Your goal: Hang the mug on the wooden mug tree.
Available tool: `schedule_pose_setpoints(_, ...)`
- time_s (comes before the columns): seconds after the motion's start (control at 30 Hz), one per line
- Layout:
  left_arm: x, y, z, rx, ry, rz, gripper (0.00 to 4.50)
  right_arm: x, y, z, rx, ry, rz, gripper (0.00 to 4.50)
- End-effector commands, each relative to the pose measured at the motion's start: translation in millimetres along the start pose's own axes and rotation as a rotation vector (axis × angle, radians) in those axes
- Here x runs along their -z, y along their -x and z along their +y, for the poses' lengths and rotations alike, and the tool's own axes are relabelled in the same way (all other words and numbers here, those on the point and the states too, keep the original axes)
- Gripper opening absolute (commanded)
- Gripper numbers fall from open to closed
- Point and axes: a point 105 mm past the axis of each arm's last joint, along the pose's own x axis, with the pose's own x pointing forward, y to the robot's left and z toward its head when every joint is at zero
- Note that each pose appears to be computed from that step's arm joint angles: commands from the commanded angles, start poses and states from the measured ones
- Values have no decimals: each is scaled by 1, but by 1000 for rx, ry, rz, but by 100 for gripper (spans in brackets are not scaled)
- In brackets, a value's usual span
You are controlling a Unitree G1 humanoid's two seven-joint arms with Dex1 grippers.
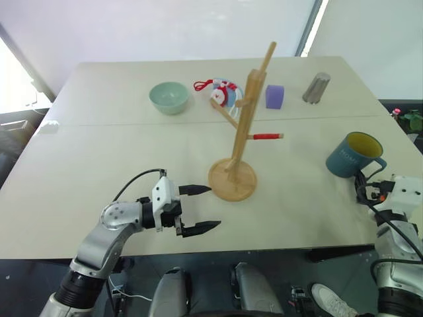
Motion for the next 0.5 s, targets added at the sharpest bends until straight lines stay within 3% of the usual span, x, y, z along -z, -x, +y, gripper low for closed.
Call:
schedule_pose_setpoints(0.03,-18,-1,-2,9,-33,-50,450,-9,-5,-13,47,7,-25,411)
schedule_pose_setpoints(0.3,-22,-4,-2,12,-34,-54,450,-5,-14,-16,60,-27,-14,411)
schedule_pose_setpoints(0.4,-23,-4,-1,14,-35,-53,450,-3,-20,-14,50,-64,-9,335)
schedule_pose_setpoints(0.5,-24,-4,0,13,-37,-54,450,-4,-23,-10,29,-101,-17,175)
